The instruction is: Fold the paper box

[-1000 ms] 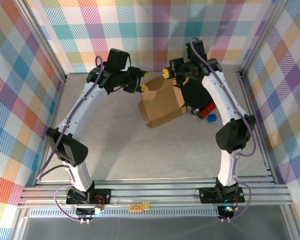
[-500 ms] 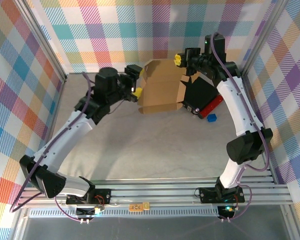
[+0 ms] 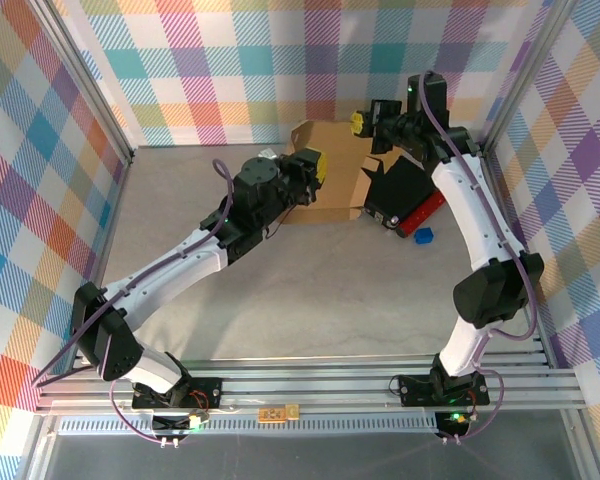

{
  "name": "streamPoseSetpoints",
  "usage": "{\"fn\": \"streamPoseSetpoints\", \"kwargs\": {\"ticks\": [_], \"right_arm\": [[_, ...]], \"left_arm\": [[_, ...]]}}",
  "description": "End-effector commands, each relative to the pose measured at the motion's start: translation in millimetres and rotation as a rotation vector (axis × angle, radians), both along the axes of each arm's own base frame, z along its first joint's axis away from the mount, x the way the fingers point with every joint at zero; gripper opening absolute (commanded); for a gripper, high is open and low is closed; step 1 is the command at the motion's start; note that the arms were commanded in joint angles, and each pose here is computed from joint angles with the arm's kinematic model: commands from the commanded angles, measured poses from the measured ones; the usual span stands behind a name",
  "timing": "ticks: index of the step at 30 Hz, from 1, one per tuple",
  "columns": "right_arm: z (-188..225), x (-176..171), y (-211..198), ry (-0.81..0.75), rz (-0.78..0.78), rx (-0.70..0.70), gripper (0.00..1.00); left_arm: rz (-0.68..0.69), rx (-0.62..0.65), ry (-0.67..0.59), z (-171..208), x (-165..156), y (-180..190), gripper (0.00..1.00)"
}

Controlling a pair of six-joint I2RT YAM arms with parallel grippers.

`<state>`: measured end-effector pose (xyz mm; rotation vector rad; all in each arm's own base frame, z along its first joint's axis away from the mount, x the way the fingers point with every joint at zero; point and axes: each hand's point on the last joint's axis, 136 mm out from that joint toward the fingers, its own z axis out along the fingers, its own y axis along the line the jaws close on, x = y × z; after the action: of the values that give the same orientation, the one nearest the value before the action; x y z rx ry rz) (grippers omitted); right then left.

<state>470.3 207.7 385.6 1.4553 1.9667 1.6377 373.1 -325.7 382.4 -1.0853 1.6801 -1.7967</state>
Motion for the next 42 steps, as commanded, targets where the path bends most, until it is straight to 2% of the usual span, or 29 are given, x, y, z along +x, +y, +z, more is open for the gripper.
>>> {"fn": "streamPoseSetpoints", "kwargs": {"ticks": [1, 14, 18, 22, 27, 31, 34, 39, 42], "right_arm": [[11.8, 2.6, -4.4, -0.019, -0.021, 0.038, 0.00], [-1.0, -11.6, 3.5, 0.007, 0.071, 0.033, 0.00], [-3.8, -15.3, 7.4, 0.007, 0.106, 0.033, 0.00], [-10.5, -17.7, 8.6, 0.012, 0.129, 0.013, 0.00], [-11.0, -6.6, 5.1, -0.083, 0.143, -0.094, 0.00], [-11.0, 2.6, 1.2, -0.161, 0.160, -0.209, 0.00], [-19.2, 5.9, 2.1, -0.155, 0.157, -0.218, 0.00], [-28.9, 9.1, 7.7, -0.142, 0.154, -0.222, 0.00], [-32.6, 12.0, 8.4, -0.137, 0.151, -0.226, 0.00]], "left_arm": [[0.025, 0.035, 0.059, -34.1, 10.1, 5.5, 0.16], [0.230, 0.062, 0.040, -32.8, 89.9, 101.4, 0.15], [0.238, 0.060, 0.037, -27.4, 104.4, 113.5, 0.15], [0.182, 0.030, 0.016, -19.7, 114.4, 102.5, 0.16], [0.057, -0.017, -0.014, -4.8, 103.0, 70.8, 0.16], [0.045, 0.016, -0.005, 6.6, 77.4, 74.0, 0.16], [0.043, 0.028, -0.009, 14.1, 68.7, 77.8, 0.16], [-0.028, 0.007, 0.002, 11.6, 67.7, 61.2, 0.19], [-0.038, 0.035, 0.013, 11.0, 60.7, 58.7, 0.20]]}}
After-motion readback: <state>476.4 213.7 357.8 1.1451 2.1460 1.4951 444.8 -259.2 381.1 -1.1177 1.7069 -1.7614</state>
